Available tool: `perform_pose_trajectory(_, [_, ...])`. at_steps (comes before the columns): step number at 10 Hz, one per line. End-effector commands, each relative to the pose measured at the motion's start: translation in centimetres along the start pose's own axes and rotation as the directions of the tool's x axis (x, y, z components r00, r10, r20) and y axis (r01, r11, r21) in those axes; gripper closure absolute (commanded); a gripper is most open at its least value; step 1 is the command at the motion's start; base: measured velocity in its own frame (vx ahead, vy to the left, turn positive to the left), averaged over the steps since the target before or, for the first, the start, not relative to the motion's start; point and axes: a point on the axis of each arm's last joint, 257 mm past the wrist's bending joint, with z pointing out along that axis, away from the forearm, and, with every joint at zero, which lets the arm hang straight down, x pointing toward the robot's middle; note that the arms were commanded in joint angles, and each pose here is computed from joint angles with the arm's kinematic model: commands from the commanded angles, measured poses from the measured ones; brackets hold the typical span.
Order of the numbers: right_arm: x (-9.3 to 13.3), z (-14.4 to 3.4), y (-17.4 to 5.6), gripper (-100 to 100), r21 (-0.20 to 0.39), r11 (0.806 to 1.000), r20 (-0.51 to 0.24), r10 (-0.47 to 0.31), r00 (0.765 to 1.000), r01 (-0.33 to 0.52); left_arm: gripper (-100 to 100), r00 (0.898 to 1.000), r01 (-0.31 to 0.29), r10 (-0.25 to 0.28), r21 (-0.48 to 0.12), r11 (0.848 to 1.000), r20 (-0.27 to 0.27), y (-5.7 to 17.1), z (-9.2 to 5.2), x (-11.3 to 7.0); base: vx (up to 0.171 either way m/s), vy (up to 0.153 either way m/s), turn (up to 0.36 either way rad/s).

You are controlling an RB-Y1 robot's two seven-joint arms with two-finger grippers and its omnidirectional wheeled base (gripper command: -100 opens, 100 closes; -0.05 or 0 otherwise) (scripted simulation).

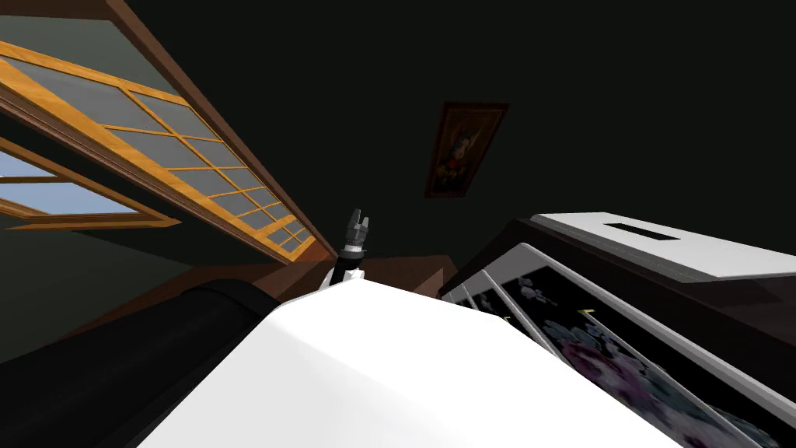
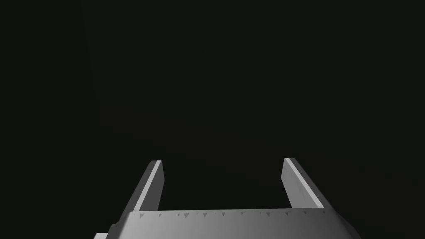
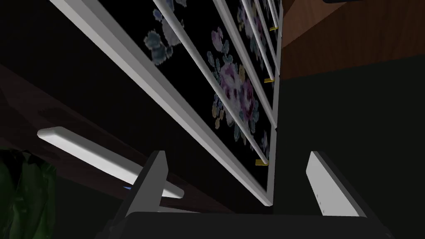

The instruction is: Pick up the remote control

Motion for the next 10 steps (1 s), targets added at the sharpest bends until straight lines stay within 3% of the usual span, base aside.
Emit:
perform_pose_trajectory(1, [0.6, -1.6, 0.0, -100, -0.015, 0.998, -0.098, -0.055, 0.994, 0.053, 0, 1.0, 0.0, 0.0, 0.0, 1.0, 0.0, 0.0, 0.0, 0.0, 0.011, -0.254, 0.317])
perform_pose_trajectory(2, [0.6, -1.7, 0.1, -100, -0.019, 0.998, -0.104, -0.054, 0.993, 0.052, 0, 1.0, 0.0, 0.0, 0.0, 1.0, 0.0, 0.0, 0.0, 0.0, -0.003, -0.202, 0.118])
perform_pose_trajectory(4, [1.1, -2.9, 0.3, -100, -0.06, 0.993, -0.211, -0.111, 0.971, 0.1, 0, 1.0, 0.0, 0.0, 0.0, 1.0, 0.0, 0.0, 0.0, 0.0, 0.04, -0.15, 0.325])
perform_pose_trajectory(7, [1.8, -3.7, 1.3, -100, -0.152, 0.979, -0.329, -0.177, 0.928, 0.134, 0, 1.0, 0.0, 0.0, 0.0, 1.0, 0.0, 0.0, 0.0, 0.0, 0.013, -0.215, 0.229])
perform_pose_trajectory(9, [2.6, -3.6, 2.5, -100, -0.231, 0.964, -0.382, -0.213, 0.899, 0.13, 0, 1.0, 0.0, 0.0, 0.0, 1.0, 0.0, 0.0, 0.0, 0.0, -0.007, -0.118, 0.161])
perform_pose_trajectory(10, [2.2, -3.7, 2.0, -100, -0.202, 0.97, -0.365, -0.2, 0.909, 0.132, 0, 1.0, 0.0, 0.0, 0.0, 1.0, 0.0, 0.0, 0.0, 0.0, -0.002, -0.039, 0.033])
